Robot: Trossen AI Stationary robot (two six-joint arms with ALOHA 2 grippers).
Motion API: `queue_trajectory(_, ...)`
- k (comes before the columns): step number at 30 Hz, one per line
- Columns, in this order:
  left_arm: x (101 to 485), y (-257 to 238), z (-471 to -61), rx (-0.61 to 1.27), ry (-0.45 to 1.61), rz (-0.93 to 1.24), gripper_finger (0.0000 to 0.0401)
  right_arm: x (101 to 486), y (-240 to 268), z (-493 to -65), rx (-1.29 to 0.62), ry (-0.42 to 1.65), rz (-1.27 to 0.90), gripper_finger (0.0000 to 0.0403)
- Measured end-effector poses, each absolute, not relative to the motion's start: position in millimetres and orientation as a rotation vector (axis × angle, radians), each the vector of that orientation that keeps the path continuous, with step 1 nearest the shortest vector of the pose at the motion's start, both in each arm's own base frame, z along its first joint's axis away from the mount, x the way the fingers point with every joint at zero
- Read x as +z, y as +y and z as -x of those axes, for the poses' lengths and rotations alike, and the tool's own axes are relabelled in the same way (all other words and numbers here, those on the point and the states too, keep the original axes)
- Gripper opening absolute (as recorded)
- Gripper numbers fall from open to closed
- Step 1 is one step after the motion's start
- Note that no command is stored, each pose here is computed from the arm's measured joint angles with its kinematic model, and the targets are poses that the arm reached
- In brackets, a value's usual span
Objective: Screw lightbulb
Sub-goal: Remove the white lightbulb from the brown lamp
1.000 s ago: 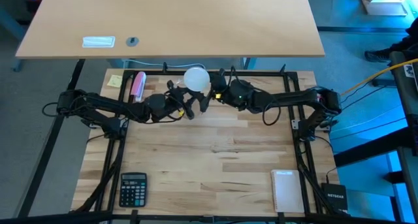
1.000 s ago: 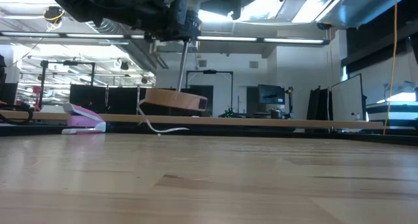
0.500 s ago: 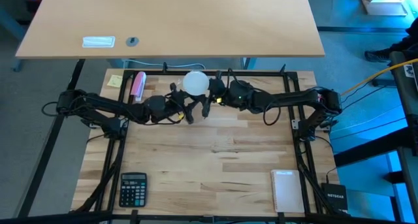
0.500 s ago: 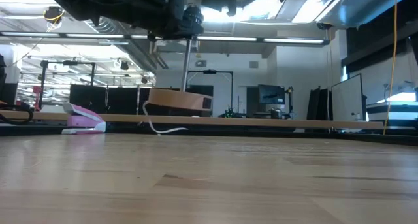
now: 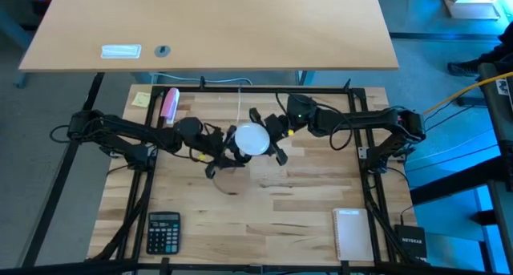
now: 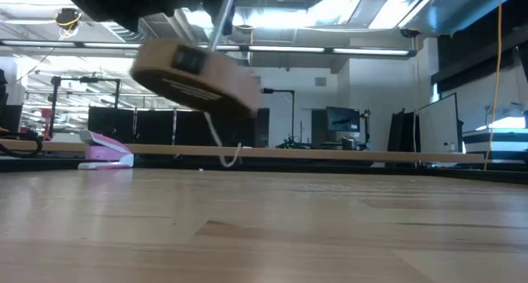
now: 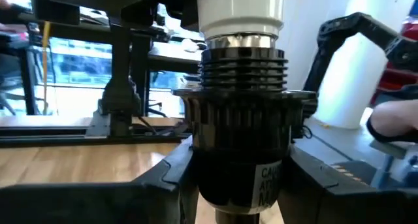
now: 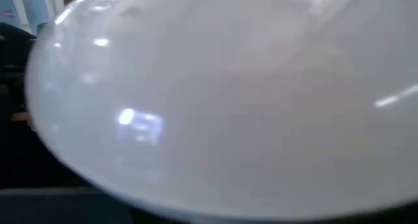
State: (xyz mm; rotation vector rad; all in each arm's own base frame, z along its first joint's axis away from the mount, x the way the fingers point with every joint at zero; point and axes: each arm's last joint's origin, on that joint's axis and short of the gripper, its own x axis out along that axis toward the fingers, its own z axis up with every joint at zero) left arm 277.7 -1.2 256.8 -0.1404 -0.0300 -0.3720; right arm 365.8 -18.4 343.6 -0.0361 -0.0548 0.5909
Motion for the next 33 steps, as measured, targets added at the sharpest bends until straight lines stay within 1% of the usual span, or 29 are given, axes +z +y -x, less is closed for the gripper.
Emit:
queue_trajectory(4,256.4,-1.9,-277.5,-0.394,-0.024,0.150,0.0141,344.4,-15.6,-366.2,0.587,-0.069,0.058,0.0164)
queue_trajectory(7,255.5,-0.7,-277.8,-0.376,-0.020,0.142,0.0139,344.8,-15.6,-366.7,0.558,-0.073,0.055,0.0164)
queue_trajectory(10,252.3,0.8,-278.4,-0.317,0.005,0.129,0.0140,344.8,-16.2,-366.7,0.547,-0.075,0.049,0.0164)
queue_trajectory(15,250.8,1.4,-278.6,-0.296,0.018,0.119,0.0145,349.1,-16.7,-368.3,0.527,-0.034,0.037,0.0164)
queue_trajectory(23,247.8,3.7,-278.8,-0.250,0.028,0.113,0.0146,343.3,-20.0,-369.0,0.401,0.061,0.010,0.0164)
queue_trajectory(24,247.9,3.7,-278.8,-0.248,0.027,0.113,0.0147,343.7,-20.1,-369.0,0.389,0.061,0.010,0.0172)
queue_trajectory(25,247.9,3.7,-278.8,-0.248,0.027,0.114,0.0147,343.9,-20.1,-369.1,0.381,0.060,0.012,0.0191)
queue_trajectory(29,247.7,3.8,-278.9,-0.247,0.026,0.115,0.0143,343.4,-21.4,-369.2,0.362,0.066,0.011,0.0291)
queue_trajectory(31,248.4,3.8,-278.9,-0.245,0.019,0.113,0.0143,342.3,-21.6,-369.1,0.359,0.077,0.009,0.0333)
queue_trajectory(33,248.9,4.1,-279.0,-0.236,0.014,0.113,0.0145,341.6,-22.0,-367.4,0.333,0.103,0.003,0.0364)
